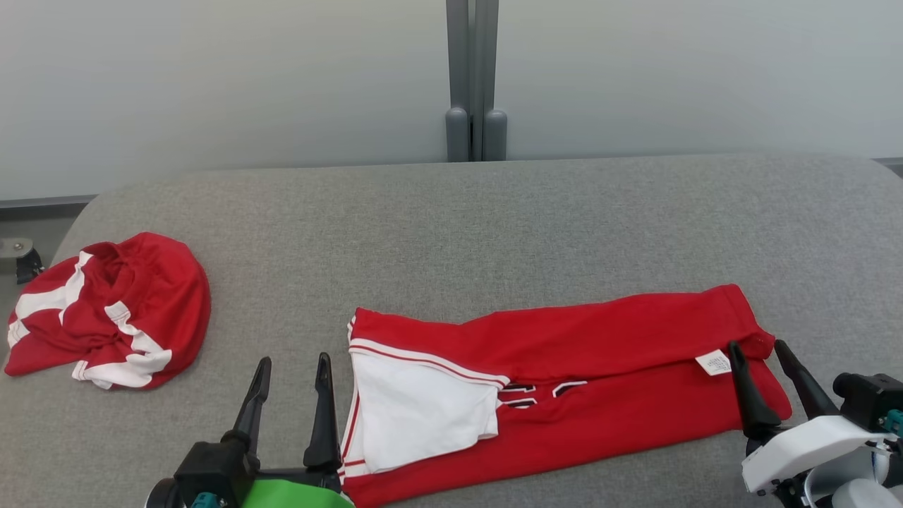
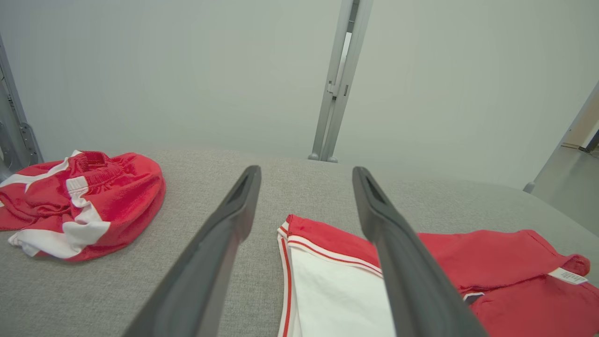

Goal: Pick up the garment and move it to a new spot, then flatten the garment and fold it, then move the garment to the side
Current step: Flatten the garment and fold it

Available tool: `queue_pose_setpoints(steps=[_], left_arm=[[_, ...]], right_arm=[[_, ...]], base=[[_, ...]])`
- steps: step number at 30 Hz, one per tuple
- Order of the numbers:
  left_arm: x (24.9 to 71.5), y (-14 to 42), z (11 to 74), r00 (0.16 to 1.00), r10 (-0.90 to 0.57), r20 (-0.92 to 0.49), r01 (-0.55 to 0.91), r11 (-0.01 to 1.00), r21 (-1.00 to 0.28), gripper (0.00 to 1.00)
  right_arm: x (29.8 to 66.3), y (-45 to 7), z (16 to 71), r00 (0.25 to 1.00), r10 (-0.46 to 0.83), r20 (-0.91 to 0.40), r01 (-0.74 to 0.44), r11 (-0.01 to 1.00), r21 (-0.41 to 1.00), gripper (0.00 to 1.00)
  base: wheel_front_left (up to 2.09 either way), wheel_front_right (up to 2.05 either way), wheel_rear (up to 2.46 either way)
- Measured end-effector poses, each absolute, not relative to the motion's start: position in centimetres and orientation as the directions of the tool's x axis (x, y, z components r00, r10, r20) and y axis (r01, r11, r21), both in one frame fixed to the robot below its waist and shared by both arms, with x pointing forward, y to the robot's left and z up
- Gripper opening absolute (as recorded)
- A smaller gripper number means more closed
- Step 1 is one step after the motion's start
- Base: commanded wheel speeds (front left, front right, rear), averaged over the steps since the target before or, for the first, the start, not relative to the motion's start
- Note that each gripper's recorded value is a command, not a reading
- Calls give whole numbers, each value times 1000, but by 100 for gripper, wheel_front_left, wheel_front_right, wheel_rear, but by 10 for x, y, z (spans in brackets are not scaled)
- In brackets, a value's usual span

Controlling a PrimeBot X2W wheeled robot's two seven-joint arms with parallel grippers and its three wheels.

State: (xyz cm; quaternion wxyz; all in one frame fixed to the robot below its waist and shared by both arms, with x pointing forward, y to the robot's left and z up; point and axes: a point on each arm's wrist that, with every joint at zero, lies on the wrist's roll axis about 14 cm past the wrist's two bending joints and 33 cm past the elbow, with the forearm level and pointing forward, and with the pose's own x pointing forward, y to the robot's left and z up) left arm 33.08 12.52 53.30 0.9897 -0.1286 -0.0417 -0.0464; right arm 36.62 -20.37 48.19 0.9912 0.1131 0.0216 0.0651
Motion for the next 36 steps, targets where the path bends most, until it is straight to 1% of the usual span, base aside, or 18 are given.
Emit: queue_pose_setpoints(steps=[6, 12, 14, 17, 19, 23, 26, 30, 34, 36], left_arm=[[328, 132, 539, 986, -57, 154, 81, 985, -153, 100], [321, 130, 535, 985, -71, 160, 91, 988, -125, 100], [318, 131, 533, 986, -64, 156, 82, 990, -114, 100], [314, 132, 530, 987, -57, 152, 73, 992, -101, 100], [312, 134, 530, 988, -48, 150, 63, 993, -100, 100], [308, 134, 524, 990, -42, 134, 56, 993, -101, 100], [308, 133, 519, 992, -46, 115, 58, 994, -96, 100], [311, 133, 510, 995, -49, 83, 58, 993, -101, 100], [314, 137, 505, 997, -37, 66, 44, 993, -107, 100], [314, 138, 503, 998, -32, 60, 38, 993, -109, 100]], right_arm=[[362, -187, 475, 989, 146, -32, -133, 957, 257, 100], [364, -185, 467, 989, 137, -55, -118, 956, 268, 100], [364, -193, 456, 990, 111, -91, -84, 961, 264, 100], [365, -217, 435, 986, 24, -167, 27, 956, 293, 100], [372, -226, 429, 979, -2, -202, 65, 951, 304, 100], [388, -246, 420, 959, -30, -281, 103, 963, 248, 100], [403, -258, 416, 940, -42, -338, 111, 975, 190, 100], [416, -259, 401, 907, -30, -421, 95, 986, 134, 100], [408, -247, 370, 844, -5, -536, 89, 987, 131, 100], [407, -241, 362, 828, 6, -560, 87, 987, 138, 100]], base=[[0, 0, 0], [0, 0, 0], [0, 0, 0], [0, 0, 0], [0, 0, 0], [0, 0, 0], [0, 0, 0], [0, 0, 0], [0, 0, 0], [0, 0, 0]])
